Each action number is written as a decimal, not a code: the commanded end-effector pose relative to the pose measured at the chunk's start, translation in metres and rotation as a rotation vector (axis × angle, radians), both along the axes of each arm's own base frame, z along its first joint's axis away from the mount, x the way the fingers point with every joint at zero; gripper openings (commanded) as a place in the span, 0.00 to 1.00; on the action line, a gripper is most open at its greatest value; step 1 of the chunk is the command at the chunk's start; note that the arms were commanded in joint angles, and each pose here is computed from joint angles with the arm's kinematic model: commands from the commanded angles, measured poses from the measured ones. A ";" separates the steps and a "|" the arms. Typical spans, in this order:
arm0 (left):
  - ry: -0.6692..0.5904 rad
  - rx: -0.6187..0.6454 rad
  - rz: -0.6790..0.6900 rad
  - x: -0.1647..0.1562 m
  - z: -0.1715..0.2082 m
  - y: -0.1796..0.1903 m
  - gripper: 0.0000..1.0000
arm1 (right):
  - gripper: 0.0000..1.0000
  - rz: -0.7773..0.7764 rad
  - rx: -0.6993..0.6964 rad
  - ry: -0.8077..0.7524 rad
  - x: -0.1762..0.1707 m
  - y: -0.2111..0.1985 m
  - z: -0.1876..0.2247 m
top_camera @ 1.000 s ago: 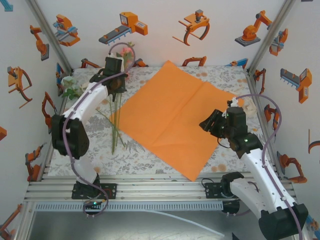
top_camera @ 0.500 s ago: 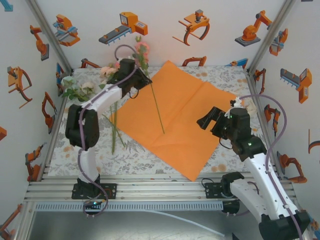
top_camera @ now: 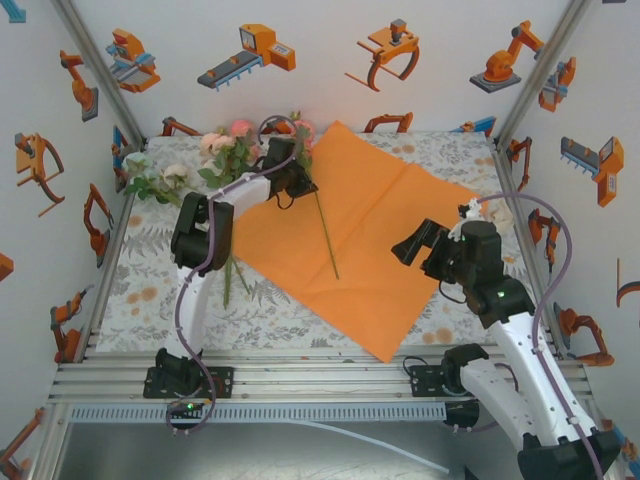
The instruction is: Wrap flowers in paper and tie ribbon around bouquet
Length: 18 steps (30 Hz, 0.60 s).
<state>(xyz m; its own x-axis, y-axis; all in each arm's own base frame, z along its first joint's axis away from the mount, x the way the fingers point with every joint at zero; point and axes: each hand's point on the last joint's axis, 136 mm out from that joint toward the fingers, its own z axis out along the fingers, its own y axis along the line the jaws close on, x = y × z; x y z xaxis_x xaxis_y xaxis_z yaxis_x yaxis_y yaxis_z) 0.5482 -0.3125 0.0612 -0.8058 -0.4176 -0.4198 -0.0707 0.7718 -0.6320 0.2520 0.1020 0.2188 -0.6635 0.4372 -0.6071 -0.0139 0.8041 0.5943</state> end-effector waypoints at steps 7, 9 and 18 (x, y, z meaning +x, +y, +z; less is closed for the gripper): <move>-0.034 0.021 0.007 0.006 0.012 0.006 0.27 | 0.93 0.031 -0.005 0.007 -0.009 0.002 0.000; -0.068 0.016 0.008 0.007 0.033 0.012 0.34 | 0.93 0.030 -0.007 0.005 -0.009 0.002 0.002; -0.236 0.308 0.064 -0.047 0.148 0.109 0.41 | 0.89 0.075 0.054 -0.033 -0.010 0.013 0.023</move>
